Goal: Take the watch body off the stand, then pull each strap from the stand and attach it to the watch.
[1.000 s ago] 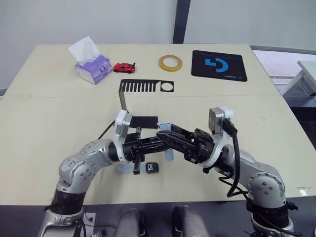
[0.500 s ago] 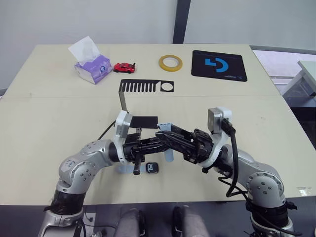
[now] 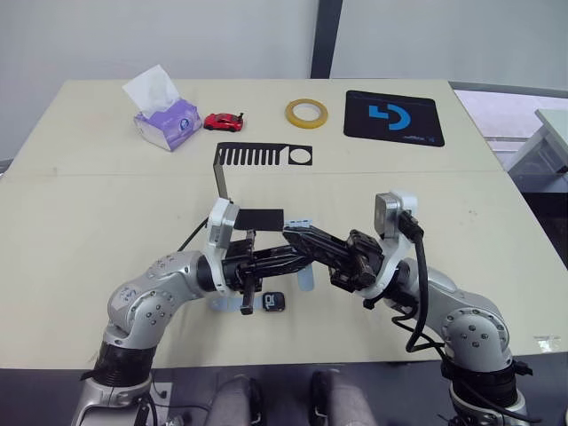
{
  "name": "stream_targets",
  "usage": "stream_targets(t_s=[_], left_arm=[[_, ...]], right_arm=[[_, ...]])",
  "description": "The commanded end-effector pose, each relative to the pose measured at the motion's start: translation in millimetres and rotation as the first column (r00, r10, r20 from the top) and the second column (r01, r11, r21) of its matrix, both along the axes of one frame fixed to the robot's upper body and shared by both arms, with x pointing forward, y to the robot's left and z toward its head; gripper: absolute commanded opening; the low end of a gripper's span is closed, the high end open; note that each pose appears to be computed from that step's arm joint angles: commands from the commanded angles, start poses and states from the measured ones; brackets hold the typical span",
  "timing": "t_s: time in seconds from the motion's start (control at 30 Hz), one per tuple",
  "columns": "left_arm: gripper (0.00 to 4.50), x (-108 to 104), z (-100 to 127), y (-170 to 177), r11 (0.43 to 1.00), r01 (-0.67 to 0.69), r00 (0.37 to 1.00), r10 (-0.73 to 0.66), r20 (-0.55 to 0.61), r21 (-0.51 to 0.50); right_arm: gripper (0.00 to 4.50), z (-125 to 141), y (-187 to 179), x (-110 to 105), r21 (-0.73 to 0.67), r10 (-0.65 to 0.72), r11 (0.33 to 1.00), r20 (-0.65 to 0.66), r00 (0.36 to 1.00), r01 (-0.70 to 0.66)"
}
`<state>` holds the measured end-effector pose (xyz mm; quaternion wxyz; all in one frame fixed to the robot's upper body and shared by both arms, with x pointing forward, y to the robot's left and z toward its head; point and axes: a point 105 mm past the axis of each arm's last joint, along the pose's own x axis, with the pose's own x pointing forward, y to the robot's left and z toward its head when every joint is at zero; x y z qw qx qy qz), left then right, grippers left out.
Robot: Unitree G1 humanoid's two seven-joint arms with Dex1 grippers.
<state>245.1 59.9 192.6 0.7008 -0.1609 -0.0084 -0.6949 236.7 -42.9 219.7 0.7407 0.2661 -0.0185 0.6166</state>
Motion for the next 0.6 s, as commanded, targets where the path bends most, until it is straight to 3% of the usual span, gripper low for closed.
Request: stream_targets(t_s=[0.03,0.13,0.27,0.47,0.6], left_arm=[[1.49,-3,13,9,0.999,-0.032,0.995,0.032,0.098,0.001],[2.73,1,17,28,0.995,-0.091,0.98,0.084,0.181,0.035],[4.43,5,0,66,0.949,-0.204,0.901,0.086,0.424,0.241],[4.43,3,-37,100,0.852,-0.311,0.816,0.013,0.578,0.421],[4.43,-1,-51,97,0.828,-0.345,0.798,0.011,0.602,0.442]], right_arm=[[0.0,10,0,-9,0.012,0.032,0.999,0.066,0.997,-0.033],[0.0,12,-9,-9,-0.04,-0.005,0.999,0.14,0.99,0.011],[0.0,-3,-39,-10,-0.214,-0.074,0.966,0.311,0.948,0.145],[0.0,-28,-88,-10,-0.354,-0.131,0.865,0.528,0.839,0.357],[0.0,-43,-120,-14,-0.403,-0.172,0.791,0.576,0.799,0.46]])
